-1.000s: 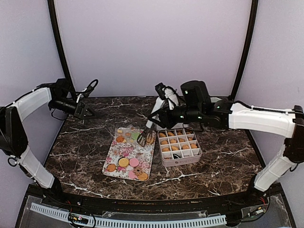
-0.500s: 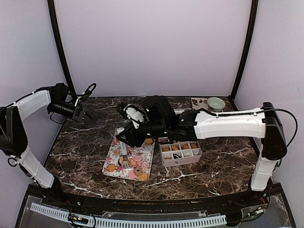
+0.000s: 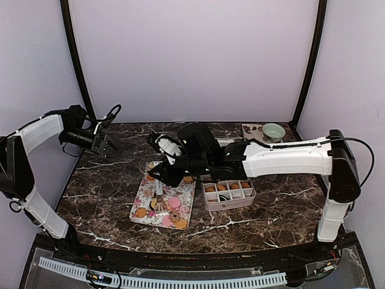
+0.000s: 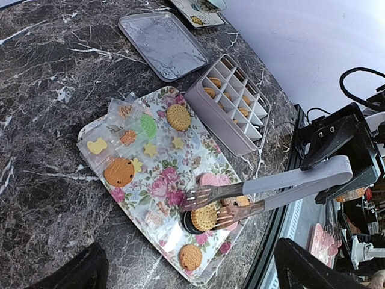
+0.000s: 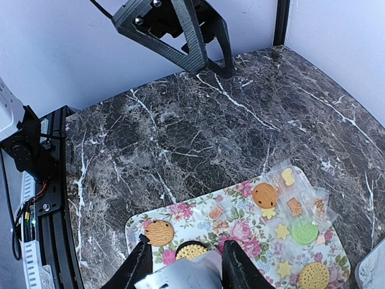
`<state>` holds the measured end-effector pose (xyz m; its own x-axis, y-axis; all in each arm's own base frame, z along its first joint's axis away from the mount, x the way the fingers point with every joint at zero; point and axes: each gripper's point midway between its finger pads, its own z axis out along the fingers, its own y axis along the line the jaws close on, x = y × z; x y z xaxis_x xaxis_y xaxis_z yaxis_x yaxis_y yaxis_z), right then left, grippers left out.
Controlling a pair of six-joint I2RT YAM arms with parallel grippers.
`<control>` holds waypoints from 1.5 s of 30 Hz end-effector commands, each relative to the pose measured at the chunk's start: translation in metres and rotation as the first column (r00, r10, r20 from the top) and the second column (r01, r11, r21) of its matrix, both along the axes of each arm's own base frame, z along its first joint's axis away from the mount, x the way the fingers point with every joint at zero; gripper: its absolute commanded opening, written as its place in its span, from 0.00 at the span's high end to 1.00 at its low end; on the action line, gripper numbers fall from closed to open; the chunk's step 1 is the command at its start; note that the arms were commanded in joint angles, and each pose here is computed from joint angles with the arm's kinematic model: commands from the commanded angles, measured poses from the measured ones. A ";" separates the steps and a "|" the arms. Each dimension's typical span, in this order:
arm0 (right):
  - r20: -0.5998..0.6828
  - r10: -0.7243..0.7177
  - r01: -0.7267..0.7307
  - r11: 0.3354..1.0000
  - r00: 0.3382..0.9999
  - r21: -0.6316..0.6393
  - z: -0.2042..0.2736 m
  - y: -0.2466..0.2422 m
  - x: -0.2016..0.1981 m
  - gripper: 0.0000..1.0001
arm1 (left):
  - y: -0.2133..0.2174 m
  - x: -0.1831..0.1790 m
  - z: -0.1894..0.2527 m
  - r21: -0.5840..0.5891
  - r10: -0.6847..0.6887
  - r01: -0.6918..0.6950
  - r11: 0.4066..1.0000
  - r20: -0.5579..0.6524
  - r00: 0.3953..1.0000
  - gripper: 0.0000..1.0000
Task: Pack the cookies
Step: Pick up the fake cookies from the plate, then place the fake cookies in the empty pocket of the box.
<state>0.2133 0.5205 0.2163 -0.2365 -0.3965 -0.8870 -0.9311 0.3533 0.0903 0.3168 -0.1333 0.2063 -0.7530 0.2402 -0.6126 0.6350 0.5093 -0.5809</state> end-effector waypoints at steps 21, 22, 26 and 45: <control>0.133 -0.085 0.069 0.990 0.988 0.120 0.087 -0.015 0.011 0.94 | -0.006 -0.016 0.003 -0.062 -0.032 0.032 0.998 -0.001 0.999 0.08; 0.138 -0.093 0.077 0.990 0.986 0.120 0.091 -0.019 0.012 0.95 | -0.006 -0.016 0.003 -0.062 -0.033 0.033 0.998 0.000 0.999 0.09; 0.156 -0.152 0.134 0.983 0.976 0.121 0.108 -0.050 0.021 0.96 | -0.006 -0.016 0.003 -0.063 -0.036 0.036 0.997 -0.001 0.999 0.09; 0.055 -0.497 0.496 0.868 0.866 0.028 0.068 -0.251 0.026 0.97 | -0.018 -0.021 -0.002 -0.063 -0.077 0.076 0.995 -0.014 0.997 0.11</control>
<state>0.2359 0.2843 0.2816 -0.3267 -0.2869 -0.9005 -0.6858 0.7276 0.0170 0.3023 -0.1475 0.2000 -0.7542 0.2522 -0.6063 0.6470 0.4429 -0.6207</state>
